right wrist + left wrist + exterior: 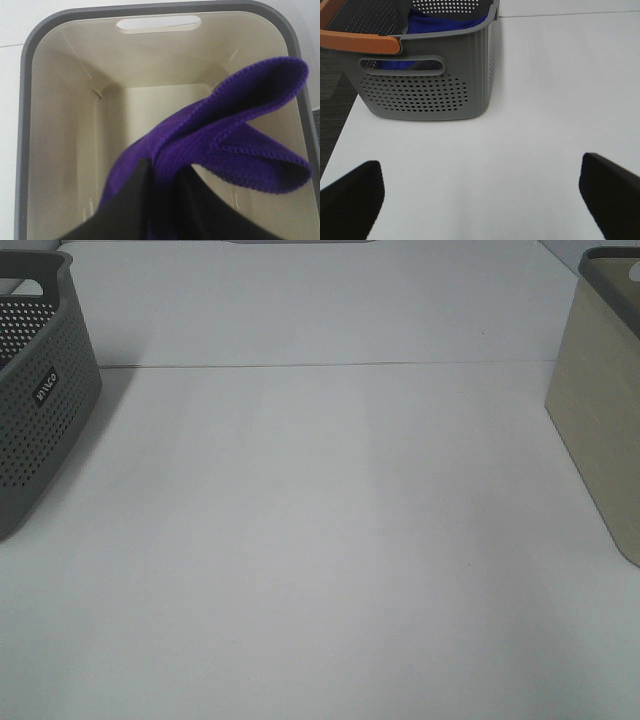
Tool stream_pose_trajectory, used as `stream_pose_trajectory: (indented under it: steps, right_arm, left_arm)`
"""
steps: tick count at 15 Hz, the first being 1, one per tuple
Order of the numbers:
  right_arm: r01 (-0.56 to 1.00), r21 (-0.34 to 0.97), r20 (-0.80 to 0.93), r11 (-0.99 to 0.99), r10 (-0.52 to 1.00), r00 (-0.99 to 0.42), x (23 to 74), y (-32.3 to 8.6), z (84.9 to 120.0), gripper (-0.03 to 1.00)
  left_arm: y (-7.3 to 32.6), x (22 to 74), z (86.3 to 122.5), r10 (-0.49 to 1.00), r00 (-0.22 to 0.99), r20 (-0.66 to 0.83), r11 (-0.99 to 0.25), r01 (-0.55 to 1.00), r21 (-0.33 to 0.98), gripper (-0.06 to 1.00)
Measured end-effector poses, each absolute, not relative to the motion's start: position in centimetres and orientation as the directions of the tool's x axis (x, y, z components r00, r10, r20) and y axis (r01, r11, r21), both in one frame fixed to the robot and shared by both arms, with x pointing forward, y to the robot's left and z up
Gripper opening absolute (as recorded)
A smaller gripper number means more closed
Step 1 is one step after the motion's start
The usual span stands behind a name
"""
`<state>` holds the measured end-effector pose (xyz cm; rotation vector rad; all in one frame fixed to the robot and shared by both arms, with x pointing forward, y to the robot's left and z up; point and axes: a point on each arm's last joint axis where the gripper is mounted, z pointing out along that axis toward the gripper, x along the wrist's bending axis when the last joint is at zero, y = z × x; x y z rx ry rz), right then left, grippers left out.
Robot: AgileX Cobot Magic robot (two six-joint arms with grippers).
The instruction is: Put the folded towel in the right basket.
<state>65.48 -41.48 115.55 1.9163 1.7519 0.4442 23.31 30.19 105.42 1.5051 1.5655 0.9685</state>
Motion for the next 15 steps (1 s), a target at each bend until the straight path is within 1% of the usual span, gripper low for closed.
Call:
stream_pose_trajectory:
  steps: [1,2,4,5,6,8,11,12,13,15]
  right_arm:
    - [0.825,0.563,-0.086,-0.048,0.989,0.116,65.5,-41.4,115.5,0.25]
    - [0.827,0.560,-0.075,-0.052,0.991,0.113,65.7,-41.4,115.2,0.37]
    - [0.827,0.559,-0.069,-0.054,0.991,0.112,65.8,-41.4,115.1,0.69]
    - [0.827,0.559,-0.068,-0.055,0.991,0.111,65.8,-41.3,115.1,0.80]
    - [0.827,0.559,-0.067,-0.056,0.991,0.112,65.8,-41.3,115.1,0.85]
    - [0.820,0.565,-0.042,-0.093,0.989,0.142,65.7,-41.3,115.3,0.88]
    - [0.799,0.588,-0.016,-0.125,0.986,0.166,65.1,-41.0,116.3,0.89]
    - [0.787,0.603,0.016,-0.132,0.988,0.154,64.9,-40.5,117.0,0.89]
    - [0.772,0.624,0.047,-0.123,0.992,0.121,64.5,-39.2,118.0,0.89]
    - [0.758,0.651,0.043,-0.031,0.999,0.004,64.3,-34.3,119.5,0.89]
  left_arm:
    - [30.2,23.3,105.4,0.999,-0.032,-0.011,0.024,0.436,0.900,0.99]
    - [30.2,23.3,105.4,0.999,-0.032,-0.011,0.024,0.436,0.900,0.99]
    - [30.2,23.3,105.4,0.999,-0.033,-0.010,0.024,0.436,0.900,0.99]
    - [30.2,23.3,105.4,0.999,-0.033,-0.010,0.024,0.436,0.900,0.99]
    - [30.2,23.3,105.4,0.999,-0.033,-0.010,0.024,0.436,0.900,0.99]
    - [30.2,23.3,105.4,0.999,-0.033,-0.010,0.024,0.436,0.900,0.99]
    - [30.2,23.3,105.4,0.999,-0.033,-0.010,0.024,0.436,0.900,0.99]
    - [30.2,23.3,105.4,0.999,-0.033,-0.010,0.024,0.436,0.900,0.99]
    - [30.2,23.3,105.4,0.999,-0.033,-0.010,0.024,0.436,0.900,0.99]
    - [30.2,23.3,105.4,0.999,-0.033,-0.010,0.023,0.436,0.900,0.99]
